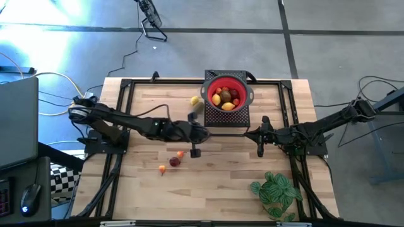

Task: Pick & Place Fruit
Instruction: Put the orange pear into the red strainer bowl on the shelf

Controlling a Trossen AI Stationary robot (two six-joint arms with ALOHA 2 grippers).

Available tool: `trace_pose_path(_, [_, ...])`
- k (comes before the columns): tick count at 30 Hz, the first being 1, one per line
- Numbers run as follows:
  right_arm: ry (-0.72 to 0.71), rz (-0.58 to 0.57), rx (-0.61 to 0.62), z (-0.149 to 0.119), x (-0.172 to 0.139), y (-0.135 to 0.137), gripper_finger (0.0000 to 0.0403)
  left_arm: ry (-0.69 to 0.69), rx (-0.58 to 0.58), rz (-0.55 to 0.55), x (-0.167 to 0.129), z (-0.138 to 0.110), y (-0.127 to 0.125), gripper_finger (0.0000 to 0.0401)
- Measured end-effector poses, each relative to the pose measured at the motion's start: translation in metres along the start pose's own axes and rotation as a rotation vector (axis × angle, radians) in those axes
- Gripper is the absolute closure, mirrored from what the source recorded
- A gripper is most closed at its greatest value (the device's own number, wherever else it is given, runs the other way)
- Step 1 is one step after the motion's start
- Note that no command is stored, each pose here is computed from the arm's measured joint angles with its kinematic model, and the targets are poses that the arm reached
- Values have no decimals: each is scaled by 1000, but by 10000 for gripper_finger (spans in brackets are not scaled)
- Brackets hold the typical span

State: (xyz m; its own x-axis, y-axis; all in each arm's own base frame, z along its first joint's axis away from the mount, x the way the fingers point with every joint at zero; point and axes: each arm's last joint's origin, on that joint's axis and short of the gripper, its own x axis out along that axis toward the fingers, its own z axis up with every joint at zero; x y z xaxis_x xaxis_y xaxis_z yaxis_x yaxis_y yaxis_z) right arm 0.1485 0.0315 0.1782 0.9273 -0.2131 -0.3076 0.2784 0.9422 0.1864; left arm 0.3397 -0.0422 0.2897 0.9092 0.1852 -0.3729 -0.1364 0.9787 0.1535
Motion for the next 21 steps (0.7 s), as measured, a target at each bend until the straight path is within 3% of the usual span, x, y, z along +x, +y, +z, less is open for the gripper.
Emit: trace_pose_path(21, [3, -1, 5, 0, 0, 0, 401, -284, -109, 17, -98, -52, 32, 395])
